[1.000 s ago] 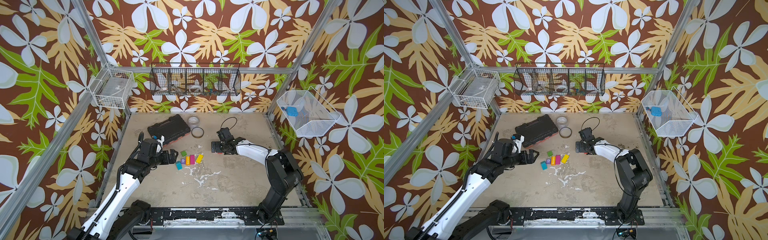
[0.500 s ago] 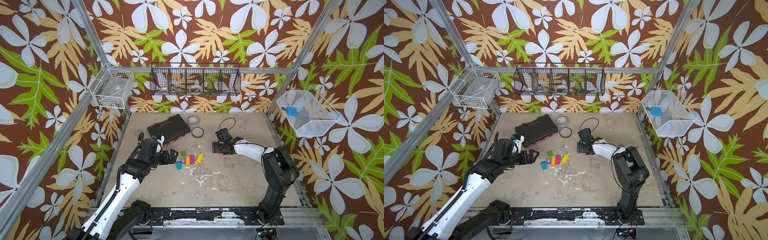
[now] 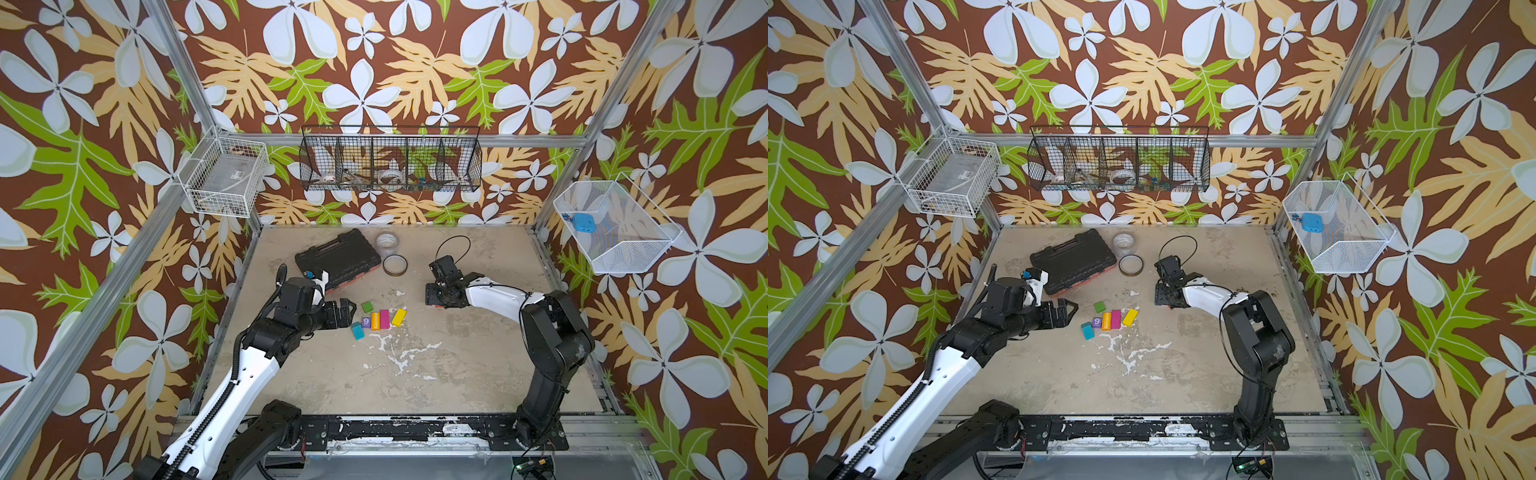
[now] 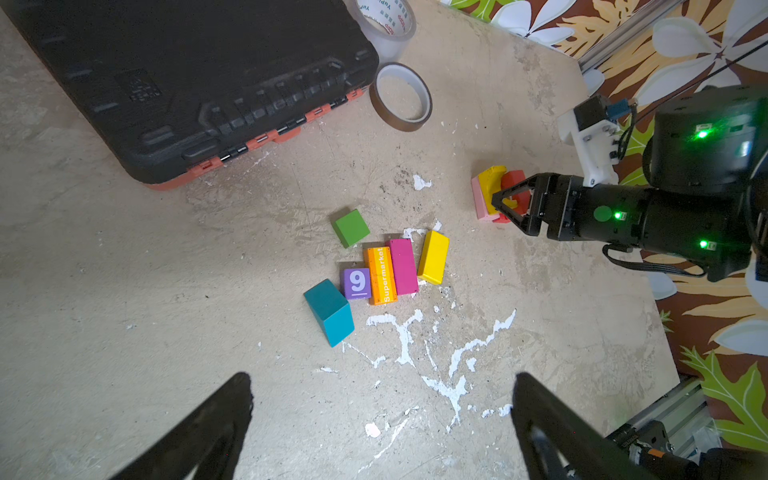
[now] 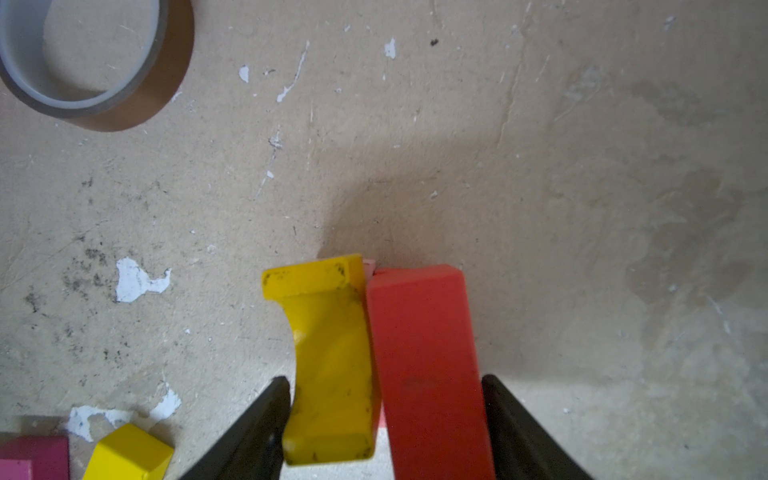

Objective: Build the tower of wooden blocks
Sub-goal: 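Lower the right gripper and push the yellow arch against the red block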

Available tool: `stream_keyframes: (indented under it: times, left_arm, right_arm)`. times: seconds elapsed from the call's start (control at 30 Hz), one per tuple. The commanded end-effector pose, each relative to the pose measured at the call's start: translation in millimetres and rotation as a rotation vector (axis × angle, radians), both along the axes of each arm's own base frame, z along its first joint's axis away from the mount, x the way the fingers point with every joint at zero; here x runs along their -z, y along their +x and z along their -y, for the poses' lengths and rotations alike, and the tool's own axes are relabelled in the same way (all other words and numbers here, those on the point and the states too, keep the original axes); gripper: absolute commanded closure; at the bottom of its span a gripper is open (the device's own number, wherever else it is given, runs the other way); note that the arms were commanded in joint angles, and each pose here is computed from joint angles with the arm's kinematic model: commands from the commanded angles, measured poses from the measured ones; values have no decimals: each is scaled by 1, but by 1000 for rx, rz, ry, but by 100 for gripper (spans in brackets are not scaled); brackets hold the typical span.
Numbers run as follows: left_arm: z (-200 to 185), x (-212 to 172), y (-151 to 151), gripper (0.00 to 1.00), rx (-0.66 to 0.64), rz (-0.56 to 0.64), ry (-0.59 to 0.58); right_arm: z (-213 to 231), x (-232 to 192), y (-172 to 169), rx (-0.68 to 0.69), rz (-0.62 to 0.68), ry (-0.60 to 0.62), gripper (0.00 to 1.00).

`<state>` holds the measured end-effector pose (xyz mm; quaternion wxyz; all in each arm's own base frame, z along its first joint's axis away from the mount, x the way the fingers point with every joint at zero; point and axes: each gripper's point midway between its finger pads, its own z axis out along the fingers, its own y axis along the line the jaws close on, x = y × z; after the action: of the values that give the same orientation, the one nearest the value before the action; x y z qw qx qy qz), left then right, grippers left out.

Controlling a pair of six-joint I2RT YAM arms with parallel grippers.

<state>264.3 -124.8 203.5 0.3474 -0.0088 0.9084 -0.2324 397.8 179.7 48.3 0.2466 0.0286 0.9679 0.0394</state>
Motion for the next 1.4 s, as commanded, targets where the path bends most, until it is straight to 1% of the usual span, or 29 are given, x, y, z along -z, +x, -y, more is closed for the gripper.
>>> stream_keyframes:
  times: [0.0, 0.23, 0.5, 1.03, 1.37]
  left_arm:
    - [1, -3, 1, 2, 5, 15, -1]
    - [1, -3, 1, 2, 6, 15, 0]
    - [1, -4, 1, 2, 5, 16, -2]
    - [1, -4, 1, 2, 6, 15, -1]
    - [0, -4, 1, 2, 4, 16, 0]
  right_arm:
    - [-2, 1, -1, 17, -15, 10, 28]
    - [-8, -3, 3, 17, -8, 14, 29]
    - [-6, 1, 10, 38, -19, -24, 28]
    - [2, 0, 7, 61, -16, -49, 30]
    - [0, -10, 7, 56, -1, -38, 26]
